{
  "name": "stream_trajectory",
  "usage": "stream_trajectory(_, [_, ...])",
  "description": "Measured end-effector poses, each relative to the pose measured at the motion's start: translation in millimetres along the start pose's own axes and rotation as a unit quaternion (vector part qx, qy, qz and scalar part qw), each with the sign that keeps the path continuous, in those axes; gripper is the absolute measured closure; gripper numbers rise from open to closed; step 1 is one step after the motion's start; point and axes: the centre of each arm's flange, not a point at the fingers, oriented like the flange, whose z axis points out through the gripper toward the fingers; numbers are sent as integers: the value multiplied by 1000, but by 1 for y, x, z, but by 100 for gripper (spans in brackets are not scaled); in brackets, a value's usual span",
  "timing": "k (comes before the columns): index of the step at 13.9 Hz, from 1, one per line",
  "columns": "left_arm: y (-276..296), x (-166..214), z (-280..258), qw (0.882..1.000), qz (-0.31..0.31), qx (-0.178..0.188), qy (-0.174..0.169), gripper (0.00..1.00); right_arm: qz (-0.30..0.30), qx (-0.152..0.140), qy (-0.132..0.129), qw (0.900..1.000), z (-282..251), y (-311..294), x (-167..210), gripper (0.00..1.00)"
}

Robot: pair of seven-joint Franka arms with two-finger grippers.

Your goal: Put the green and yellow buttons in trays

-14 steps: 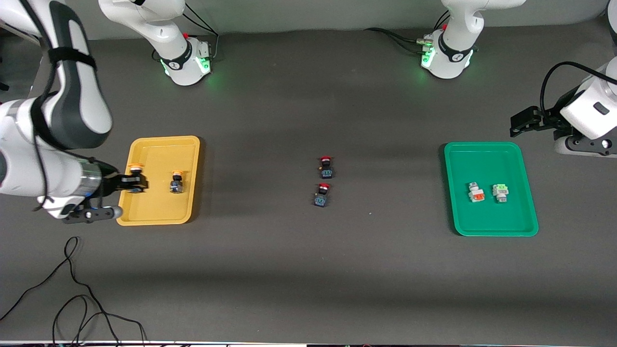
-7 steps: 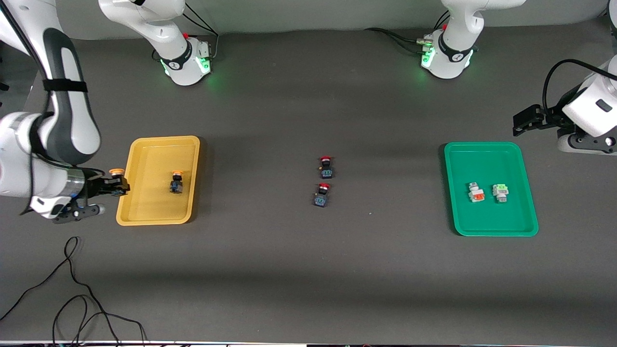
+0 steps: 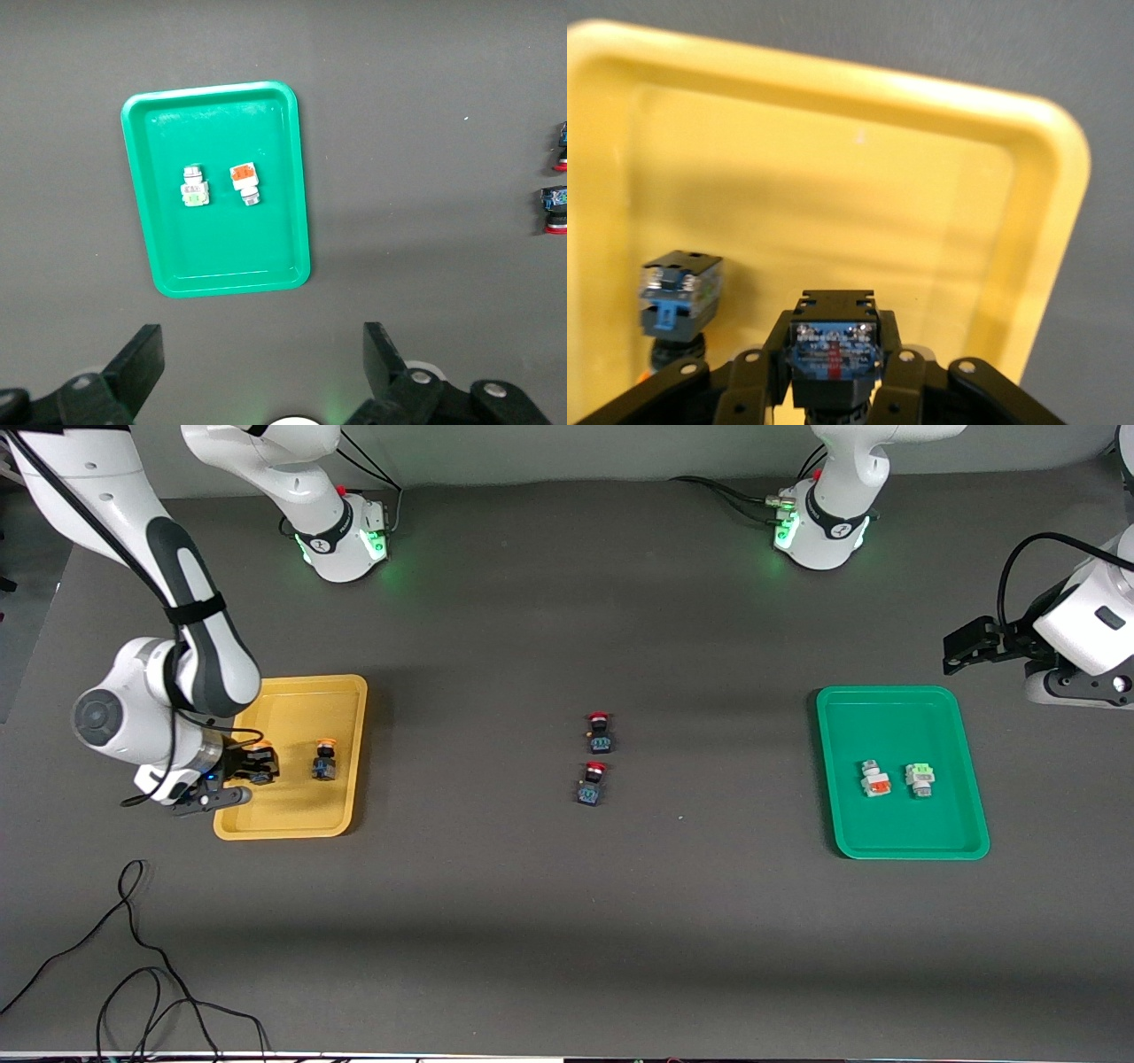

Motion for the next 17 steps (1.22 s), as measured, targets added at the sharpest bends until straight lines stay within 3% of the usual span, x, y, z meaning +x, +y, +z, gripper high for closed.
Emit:
stream_trajectory(5, [1, -2, -2, 1000, 1, 1, 1, 0, -6, -4, -6, 1000, 28, -8, -4, 59])
stream_trajectory(6, [1, -3, -2, 1000, 1, 1, -1, 0, -6, -5, -4, 1000, 27, -8, -3, 54])
stream_trajectory(9, [3, -8, -5, 1000, 3, 2, -5, 0, -7, -1, -1, 1000, 4, -8, 3, 23])
stream_trajectory(11, [3, -8, -5, 1000, 3, 4, -6, 0, -11, 14, -14, 1000, -47, -10, 12, 1])
stream_trajectory(17, [-1, -8, -4, 1000, -1, 4, -8, 0, 22, 39, -25, 999, -273, -17, 21, 0])
